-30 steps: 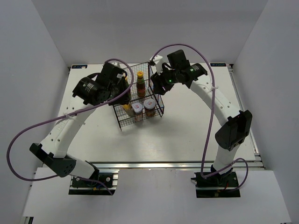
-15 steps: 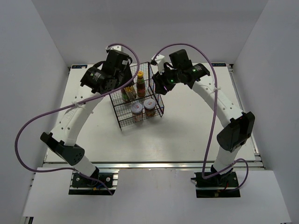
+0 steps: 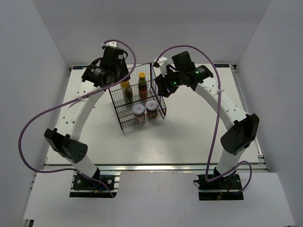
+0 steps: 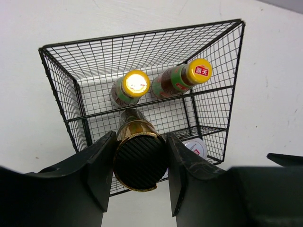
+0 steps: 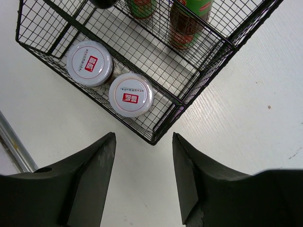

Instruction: Organize the condiment bottles

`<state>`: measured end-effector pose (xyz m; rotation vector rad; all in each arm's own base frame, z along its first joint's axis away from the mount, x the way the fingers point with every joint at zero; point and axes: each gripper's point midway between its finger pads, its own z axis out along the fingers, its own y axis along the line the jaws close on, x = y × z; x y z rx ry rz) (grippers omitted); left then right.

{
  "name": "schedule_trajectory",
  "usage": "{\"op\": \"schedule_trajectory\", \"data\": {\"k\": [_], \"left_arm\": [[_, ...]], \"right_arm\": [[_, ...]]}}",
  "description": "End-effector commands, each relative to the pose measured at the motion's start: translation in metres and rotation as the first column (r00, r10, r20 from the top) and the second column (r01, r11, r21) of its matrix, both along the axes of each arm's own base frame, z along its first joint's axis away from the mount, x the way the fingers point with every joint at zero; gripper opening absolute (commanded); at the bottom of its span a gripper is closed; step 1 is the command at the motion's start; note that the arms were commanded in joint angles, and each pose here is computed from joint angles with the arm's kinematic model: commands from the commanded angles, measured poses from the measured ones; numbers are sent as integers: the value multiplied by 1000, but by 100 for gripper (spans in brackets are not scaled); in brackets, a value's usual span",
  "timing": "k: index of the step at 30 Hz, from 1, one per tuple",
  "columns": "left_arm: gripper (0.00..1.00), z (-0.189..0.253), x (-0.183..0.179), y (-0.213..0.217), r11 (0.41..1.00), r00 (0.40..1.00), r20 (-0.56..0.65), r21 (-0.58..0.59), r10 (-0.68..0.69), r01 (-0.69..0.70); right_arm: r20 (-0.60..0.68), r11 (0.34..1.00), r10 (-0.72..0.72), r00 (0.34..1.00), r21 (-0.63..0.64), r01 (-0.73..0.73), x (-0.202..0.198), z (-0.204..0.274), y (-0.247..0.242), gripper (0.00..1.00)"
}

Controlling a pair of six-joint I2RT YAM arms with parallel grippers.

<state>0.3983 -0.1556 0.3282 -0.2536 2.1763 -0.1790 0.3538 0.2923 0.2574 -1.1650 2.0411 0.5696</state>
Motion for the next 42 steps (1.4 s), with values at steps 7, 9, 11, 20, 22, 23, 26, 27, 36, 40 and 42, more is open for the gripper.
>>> {"op": "schedule_trajectory", "data": {"k": [7, 9, 11, 20, 22, 23, 26, 27, 36, 40, 42], "left_arm": [[0, -12, 5, -2, 1000, 1000, 11, -4, -29, 29], [0, -17, 7, -1, 1000, 1000, 4, 0, -28, 28], [0, -25, 8, -1, 1000, 1000, -5, 8, -30, 30], [0, -54, 20, -1, 998, 998, -41, 48, -40, 42], [0, -59, 23, -2, 998, 998, -48, 51, -44, 47], [0, -64, 23, -2, 997, 998, -56, 55, -43, 46], [0, -72, 26, -3, 997, 997, -67, 57, -45, 49], [0, -76, 26, -3, 997, 996, -77, 58, -47, 52], [0, -93, 24, -5, 996, 993, -106, 58, -58, 65], [0, -103, 22, -5, 996, 990, -127, 61, -60, 68], [0, -106, 22, -5, 996, 989, -132, 61, -60, 68]], "right_arm": [[55, 1000, -8, 998, 29, 6, -1, 21, -4, 57], [54, 1000, -8, 999, 28, 6, 0, 20, -3, 57], [51, 1000, -6, 999, 27, 5, -1, 19, -3, 57], [51, 1000, -5, 999, 28, 4, 0, 18, -2, 57], [52, 1000, -7, 999, 27, 6, 1, 18, -3, 57], [52, 1000, -7, 999, 27, 6, 1, 18, -3, 57], [52, 1000, -10, 999, 26, 9, 1, 18, -3, 57], [54, 1000, -10, 998, 26, 8, 1, 18, -3, 57], [47, 1000, -10, 999, 22, 9, 2, 15, -3, 57], [47, 1000, -9, 999, 23, 8, 1, 15, -3, 57], [47, 1000, -8, 999, 22, 7, 1, 15, -3, 57]]}}
